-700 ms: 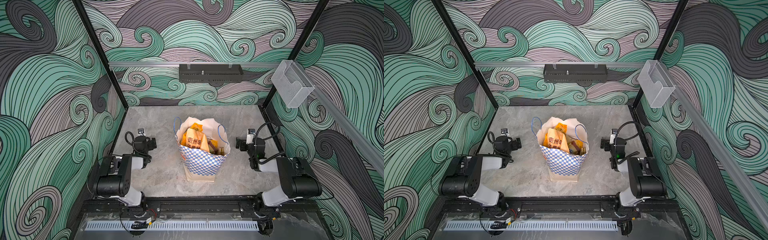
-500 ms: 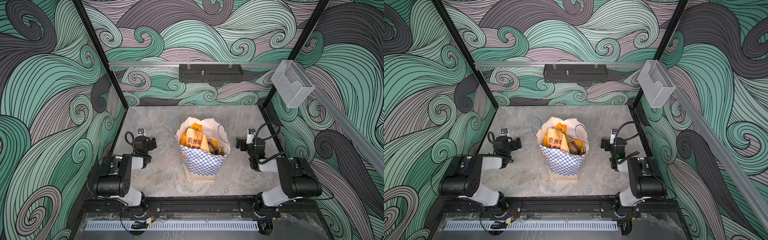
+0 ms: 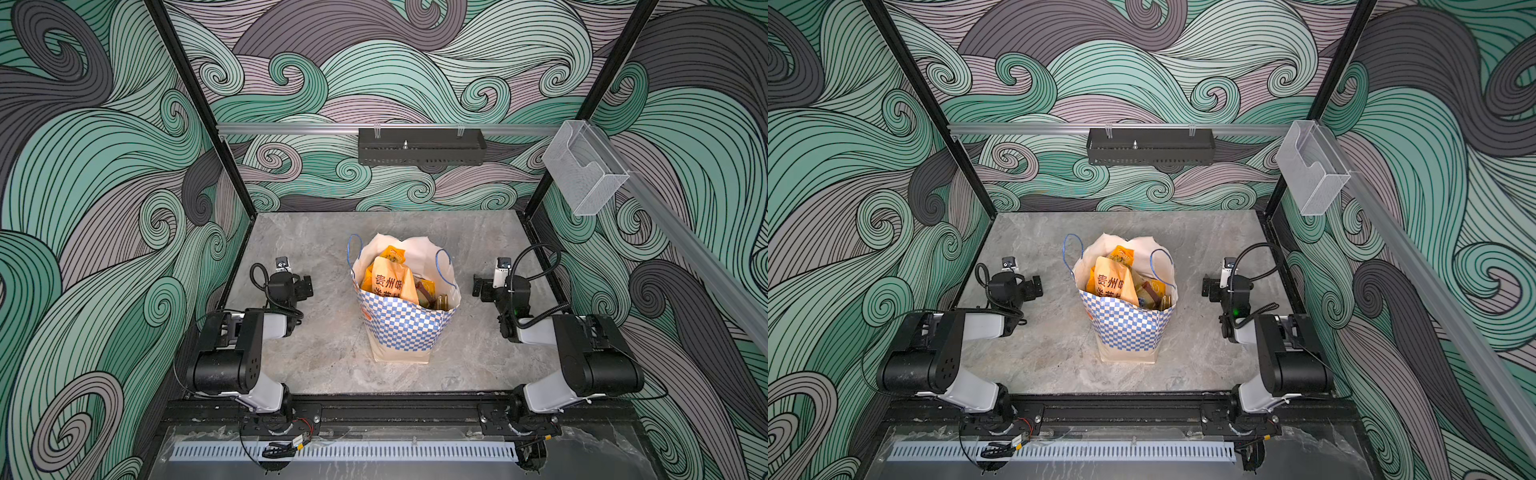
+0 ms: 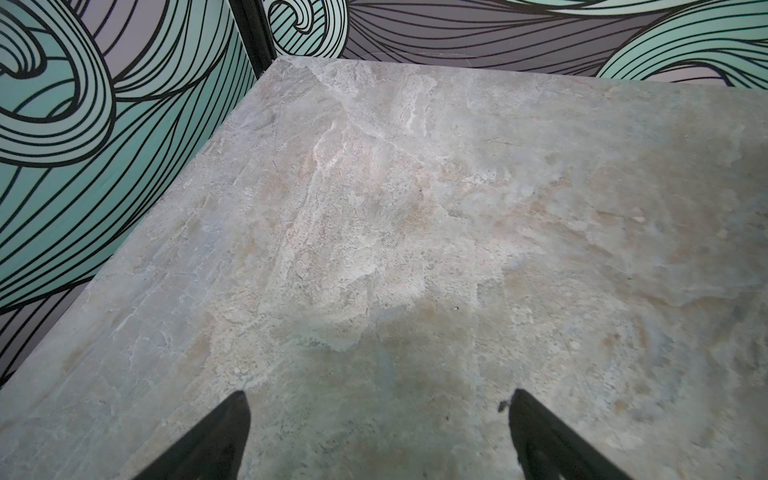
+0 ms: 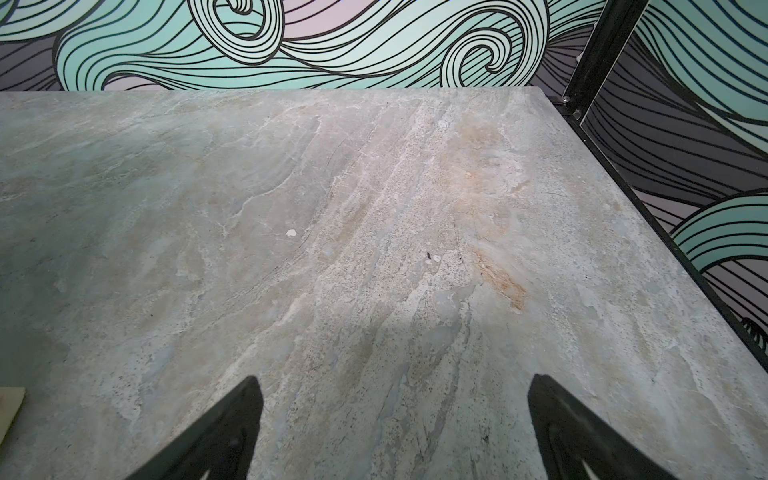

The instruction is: Take the snacks out of the paper bag

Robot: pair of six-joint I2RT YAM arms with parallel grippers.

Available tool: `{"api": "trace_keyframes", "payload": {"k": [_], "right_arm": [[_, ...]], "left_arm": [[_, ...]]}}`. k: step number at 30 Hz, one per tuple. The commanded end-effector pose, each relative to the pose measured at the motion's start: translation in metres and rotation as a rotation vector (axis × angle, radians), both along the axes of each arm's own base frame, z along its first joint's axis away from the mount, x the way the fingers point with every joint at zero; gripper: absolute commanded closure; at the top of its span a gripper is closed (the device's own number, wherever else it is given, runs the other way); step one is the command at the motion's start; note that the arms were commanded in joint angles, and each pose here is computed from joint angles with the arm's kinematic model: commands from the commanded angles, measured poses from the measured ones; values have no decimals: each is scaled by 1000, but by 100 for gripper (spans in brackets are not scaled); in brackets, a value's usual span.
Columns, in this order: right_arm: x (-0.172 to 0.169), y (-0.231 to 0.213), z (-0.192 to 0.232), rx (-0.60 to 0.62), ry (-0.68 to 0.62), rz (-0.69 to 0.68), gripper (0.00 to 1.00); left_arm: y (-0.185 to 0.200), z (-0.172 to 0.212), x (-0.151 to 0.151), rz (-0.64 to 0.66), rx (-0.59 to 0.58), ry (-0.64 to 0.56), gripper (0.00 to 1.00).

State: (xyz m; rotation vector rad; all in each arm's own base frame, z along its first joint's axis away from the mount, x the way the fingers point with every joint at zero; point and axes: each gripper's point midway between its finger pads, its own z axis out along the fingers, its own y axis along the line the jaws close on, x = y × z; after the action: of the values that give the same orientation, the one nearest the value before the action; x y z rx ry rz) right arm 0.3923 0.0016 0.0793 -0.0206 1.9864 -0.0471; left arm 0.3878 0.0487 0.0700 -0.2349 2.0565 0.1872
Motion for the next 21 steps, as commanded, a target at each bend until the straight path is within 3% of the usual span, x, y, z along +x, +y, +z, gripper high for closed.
{"api": "trace_keyframes", "payload": {"k": [1, 5, 9, 12, 16, 19, 21], "right_arm": [[6, 1, 13, -1, -50, 1, 0], [2, 4, 33, -3, -29, 3, 0], [-12, -20, 63, 83, 89, -194, 0], [-27, -26, 93, 159, 102, -270, 1], [-45, -8, 149, 234, 48, -174, 0], [-59, 11, 193, 290, -4, -64, 0], [-67, 30, 225, 312, -32, 54, 0]], "left_arm": [[1, 14, 7, 3, -5, -36, 2], [1, 14, 7, 2, -5, -36, 1], [-2, 14, 7, -16, -9, -39, 1], [-16, 14, 10, -109, -10, -28, 1], [-14, 44, 7, -98, 8, -54, 1], [-8, 78, -6, -6, -82, -24, 1], [-22, 108, -12, -55, -165, -73, 2]]}}
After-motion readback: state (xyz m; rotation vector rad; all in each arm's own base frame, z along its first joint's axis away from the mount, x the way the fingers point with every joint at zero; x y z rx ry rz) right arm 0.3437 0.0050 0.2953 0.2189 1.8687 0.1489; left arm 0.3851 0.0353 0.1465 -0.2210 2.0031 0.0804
